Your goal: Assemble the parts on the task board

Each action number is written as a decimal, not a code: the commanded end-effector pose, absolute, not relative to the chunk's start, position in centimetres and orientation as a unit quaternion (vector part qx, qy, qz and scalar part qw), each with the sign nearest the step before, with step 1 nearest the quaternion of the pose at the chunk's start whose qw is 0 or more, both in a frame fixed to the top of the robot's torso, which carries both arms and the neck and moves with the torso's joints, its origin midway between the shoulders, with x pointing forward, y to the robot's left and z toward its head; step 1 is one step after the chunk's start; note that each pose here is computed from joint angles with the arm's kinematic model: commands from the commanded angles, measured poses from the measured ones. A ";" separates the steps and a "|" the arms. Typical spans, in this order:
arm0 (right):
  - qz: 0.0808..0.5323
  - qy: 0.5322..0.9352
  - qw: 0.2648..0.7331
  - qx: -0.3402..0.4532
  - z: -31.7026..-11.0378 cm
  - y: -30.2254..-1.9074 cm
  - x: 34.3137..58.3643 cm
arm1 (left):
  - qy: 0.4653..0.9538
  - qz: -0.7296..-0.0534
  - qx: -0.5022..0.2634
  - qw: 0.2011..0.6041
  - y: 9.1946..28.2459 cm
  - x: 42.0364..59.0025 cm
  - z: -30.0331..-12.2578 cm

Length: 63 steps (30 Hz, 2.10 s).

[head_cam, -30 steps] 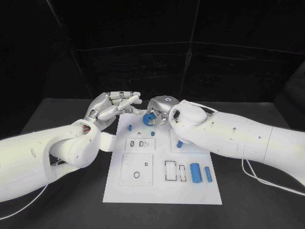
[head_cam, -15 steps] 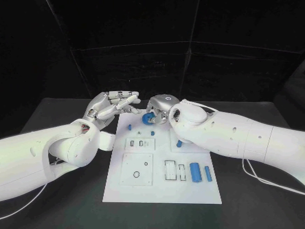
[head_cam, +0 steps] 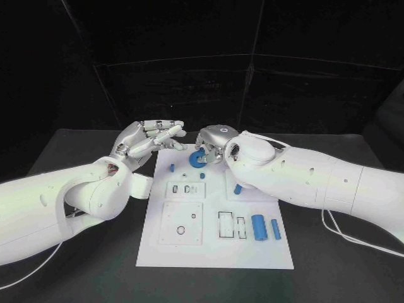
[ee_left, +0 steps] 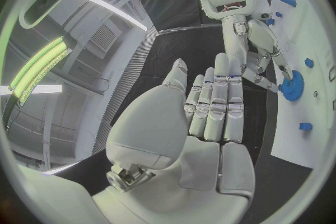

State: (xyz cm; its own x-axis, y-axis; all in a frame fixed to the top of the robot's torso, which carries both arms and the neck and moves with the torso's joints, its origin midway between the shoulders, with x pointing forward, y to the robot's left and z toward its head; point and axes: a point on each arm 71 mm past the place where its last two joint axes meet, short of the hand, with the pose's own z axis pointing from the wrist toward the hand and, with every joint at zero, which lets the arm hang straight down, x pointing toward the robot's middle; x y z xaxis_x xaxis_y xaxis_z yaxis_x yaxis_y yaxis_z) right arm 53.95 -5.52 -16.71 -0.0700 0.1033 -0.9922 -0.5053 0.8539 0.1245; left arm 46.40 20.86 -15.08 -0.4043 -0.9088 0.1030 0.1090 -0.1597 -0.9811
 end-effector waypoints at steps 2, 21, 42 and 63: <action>0.218 0.705 0.657 -0.153 -16.8 -5.5 54.0 | 0.520 -0.660 -0.381 0.386 20.8 46.4 -14.9; 0.209 0.727 0.636 -0.153 -17.3 -5.5 54.1 | 0.520 -0.660 -0.381 0.387 20.8 46.4 -14.9; 0.195 0.740 0.628 -0.143 -17.6 -6.1 54.5 | 0.520 -0.659 -0.382 0.388 20.9 46.4 -14.9; 0.269 0.666 0.691 -0.084 -15.8 -8.4 53.8 | 0.518 -0.656 -0.383 0.394 21.4 46.7 -15.0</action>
